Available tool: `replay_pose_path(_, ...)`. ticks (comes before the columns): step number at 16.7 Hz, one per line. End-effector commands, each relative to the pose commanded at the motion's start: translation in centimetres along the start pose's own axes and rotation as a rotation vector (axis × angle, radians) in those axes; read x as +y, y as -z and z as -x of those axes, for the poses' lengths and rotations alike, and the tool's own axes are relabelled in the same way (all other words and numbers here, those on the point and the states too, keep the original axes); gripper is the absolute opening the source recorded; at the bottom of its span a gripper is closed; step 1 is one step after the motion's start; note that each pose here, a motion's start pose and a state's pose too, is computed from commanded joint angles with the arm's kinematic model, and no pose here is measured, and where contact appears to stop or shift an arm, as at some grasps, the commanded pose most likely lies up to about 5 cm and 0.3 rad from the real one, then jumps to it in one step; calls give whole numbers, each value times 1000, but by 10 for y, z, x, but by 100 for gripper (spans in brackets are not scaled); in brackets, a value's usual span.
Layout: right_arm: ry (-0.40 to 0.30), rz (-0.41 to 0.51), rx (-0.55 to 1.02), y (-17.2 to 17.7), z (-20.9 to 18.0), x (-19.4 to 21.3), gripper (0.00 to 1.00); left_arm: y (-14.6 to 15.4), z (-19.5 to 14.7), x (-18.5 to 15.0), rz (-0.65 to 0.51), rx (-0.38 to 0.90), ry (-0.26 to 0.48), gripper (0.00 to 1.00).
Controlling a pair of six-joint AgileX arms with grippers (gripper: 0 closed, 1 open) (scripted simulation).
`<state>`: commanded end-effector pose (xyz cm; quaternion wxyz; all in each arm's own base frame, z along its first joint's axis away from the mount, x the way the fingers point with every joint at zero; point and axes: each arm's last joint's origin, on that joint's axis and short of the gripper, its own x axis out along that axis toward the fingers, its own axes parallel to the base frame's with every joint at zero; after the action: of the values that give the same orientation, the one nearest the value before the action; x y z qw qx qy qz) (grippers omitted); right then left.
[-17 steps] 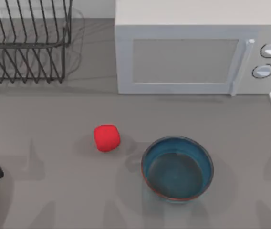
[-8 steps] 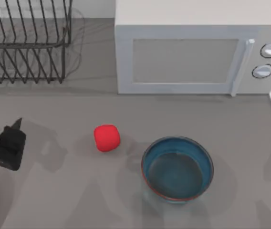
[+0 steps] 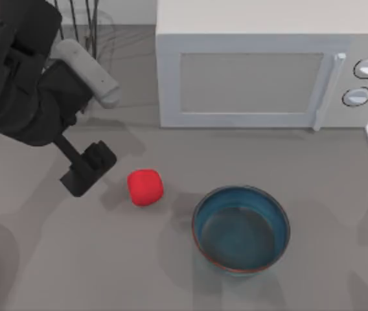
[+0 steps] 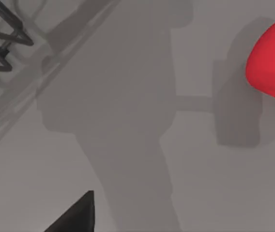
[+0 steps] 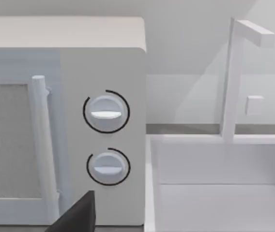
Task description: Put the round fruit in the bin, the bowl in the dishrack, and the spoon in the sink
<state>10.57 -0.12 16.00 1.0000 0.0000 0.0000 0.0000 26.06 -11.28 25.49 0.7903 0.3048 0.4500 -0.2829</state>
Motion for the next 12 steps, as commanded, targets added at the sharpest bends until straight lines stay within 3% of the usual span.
replay_pose_path(6,0,0,0,0,0,0,100,-69,-83,-12,-247,276,214,100)
replay_pose_path(12,0,0,0,0,0,0,100,-88,-124,-24,-335,377,298,100)
